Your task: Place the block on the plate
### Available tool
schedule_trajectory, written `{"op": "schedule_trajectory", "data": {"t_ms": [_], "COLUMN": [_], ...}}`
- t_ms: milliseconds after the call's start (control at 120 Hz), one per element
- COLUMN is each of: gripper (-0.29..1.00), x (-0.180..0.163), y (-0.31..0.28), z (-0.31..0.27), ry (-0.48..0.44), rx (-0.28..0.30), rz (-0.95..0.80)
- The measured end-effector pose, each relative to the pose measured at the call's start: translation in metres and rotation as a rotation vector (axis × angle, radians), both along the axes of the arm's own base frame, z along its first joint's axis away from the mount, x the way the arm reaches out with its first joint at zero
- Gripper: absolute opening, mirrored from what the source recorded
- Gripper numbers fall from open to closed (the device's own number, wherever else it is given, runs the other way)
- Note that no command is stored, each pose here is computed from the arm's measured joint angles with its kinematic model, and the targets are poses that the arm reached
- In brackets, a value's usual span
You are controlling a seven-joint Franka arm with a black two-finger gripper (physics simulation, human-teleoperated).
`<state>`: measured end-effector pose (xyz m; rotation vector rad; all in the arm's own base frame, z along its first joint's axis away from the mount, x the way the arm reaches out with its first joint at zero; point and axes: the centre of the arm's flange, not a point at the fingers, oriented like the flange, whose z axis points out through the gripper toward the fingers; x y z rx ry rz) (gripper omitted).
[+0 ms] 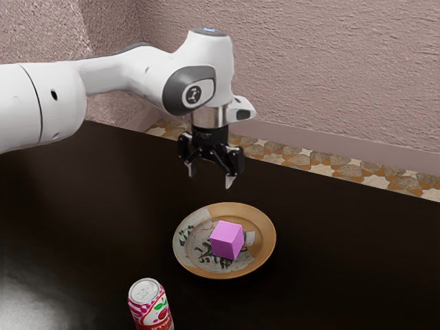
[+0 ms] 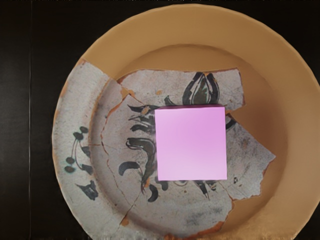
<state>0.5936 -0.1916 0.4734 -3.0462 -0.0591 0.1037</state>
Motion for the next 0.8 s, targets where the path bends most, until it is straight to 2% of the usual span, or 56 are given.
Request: {"op": "schedule_trajectory", "data": {"t_ms": [242,467,633,800], "gripper": [0.70,0.70,0.70,0.70], "x": [0.006,0.015,0.008,-0.020], "y": [0.047,0.135,0.203,0.284], "z": [0.037,0.073,0.092,0.123], "ry": [-0.022,-0.066,-0.077,-0.086], "rx": [-0.012,-0.020,-0.030,-0.021], "rz": [0.013,0.059,0.103,0.182]}}
